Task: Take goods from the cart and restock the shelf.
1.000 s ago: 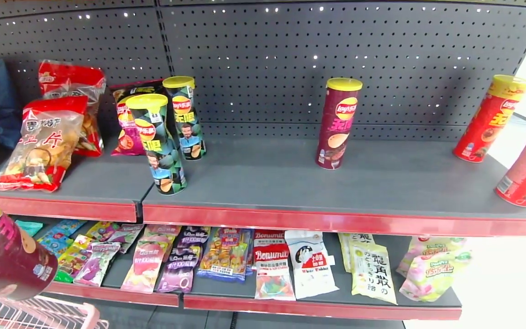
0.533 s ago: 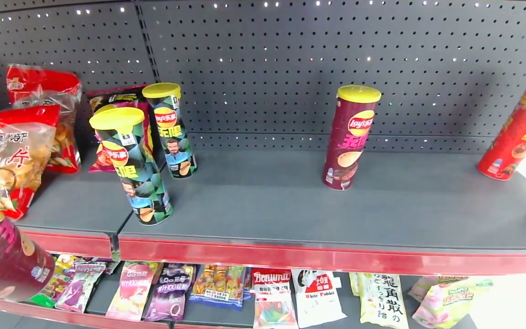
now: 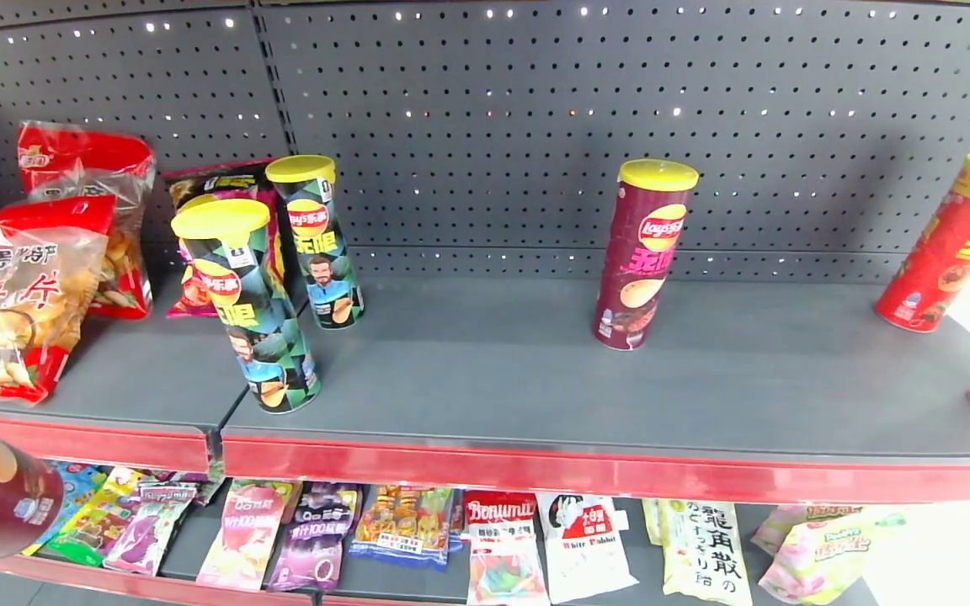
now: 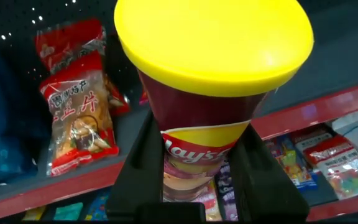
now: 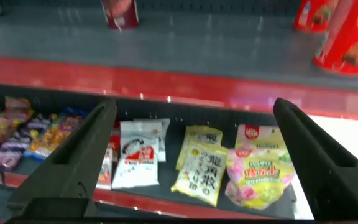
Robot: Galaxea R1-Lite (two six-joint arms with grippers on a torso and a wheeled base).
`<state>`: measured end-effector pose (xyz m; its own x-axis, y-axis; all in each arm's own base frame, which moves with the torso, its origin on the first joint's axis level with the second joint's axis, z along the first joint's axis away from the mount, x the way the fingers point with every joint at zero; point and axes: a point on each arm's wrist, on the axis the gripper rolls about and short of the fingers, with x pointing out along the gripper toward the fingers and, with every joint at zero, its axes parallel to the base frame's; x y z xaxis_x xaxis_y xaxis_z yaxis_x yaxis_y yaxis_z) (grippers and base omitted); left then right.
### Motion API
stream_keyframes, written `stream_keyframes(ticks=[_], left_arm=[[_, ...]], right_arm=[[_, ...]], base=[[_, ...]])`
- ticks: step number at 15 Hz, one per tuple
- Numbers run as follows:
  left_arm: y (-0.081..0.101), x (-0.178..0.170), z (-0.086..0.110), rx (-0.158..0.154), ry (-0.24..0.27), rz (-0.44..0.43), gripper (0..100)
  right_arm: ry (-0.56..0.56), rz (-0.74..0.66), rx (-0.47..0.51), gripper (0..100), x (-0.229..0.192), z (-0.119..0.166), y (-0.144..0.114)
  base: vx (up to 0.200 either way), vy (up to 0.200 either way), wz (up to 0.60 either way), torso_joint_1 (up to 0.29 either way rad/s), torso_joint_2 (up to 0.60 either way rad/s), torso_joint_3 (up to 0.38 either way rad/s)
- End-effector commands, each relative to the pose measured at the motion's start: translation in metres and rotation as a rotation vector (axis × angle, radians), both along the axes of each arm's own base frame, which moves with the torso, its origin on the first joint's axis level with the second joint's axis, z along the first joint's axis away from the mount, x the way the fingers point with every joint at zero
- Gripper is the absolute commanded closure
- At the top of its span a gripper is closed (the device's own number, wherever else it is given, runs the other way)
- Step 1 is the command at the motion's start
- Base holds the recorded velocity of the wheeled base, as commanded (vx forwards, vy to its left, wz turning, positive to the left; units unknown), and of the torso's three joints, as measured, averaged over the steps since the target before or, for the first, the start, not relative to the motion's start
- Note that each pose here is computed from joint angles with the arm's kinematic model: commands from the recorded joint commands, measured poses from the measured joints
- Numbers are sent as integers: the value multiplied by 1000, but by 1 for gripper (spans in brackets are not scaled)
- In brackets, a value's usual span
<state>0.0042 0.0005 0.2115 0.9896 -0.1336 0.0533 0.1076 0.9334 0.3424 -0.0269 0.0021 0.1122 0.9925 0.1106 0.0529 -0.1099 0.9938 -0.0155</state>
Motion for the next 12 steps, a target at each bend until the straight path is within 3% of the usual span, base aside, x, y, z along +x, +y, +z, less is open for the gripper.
stream_keyframes(ticks=[1, 2, 3, 5, 6, 7, 12], left_arm=[[0, -2, -3, -43, 5, 2, 100], [0, -2, -3, -43, 5, 2, 100], [0, 0, -5, -117, 30, -23, 100], [-2, 1, 0, -248, 49, -98, 100], [-2, 0, 2, -272, 46, -106, 100], [-2, -1, 3, -286, 41, -108, 100], [-2, 0, 1, -284, 56, -98, 100]], right_arm=[[125, 55, -5, 0, 64, 117, 2], [125, 55, -5, 0, 64, 117, 2], [209, 77, -101, 0, 115, 137, 4], [228, 254, -118, 0, 155, 152, 28], [241, 296, -125, 0, 164, 152, 36], [276, 334, -127, 0, 185, 146, 48], [295, 352, -130, 0, 266, 120, 76]], base=[[0, 0, 0, 0, 0, 0], [0, 0, 0, 0, 0, 0], [0, 0, 0, 0, 0, 0], [0, 0, 0, 0, 0, 0], [0, 0, 0, 0, 0, 0], [0, 0, 0, 0, 0, 0], [0, 0, 0, 0, 0, 0]])
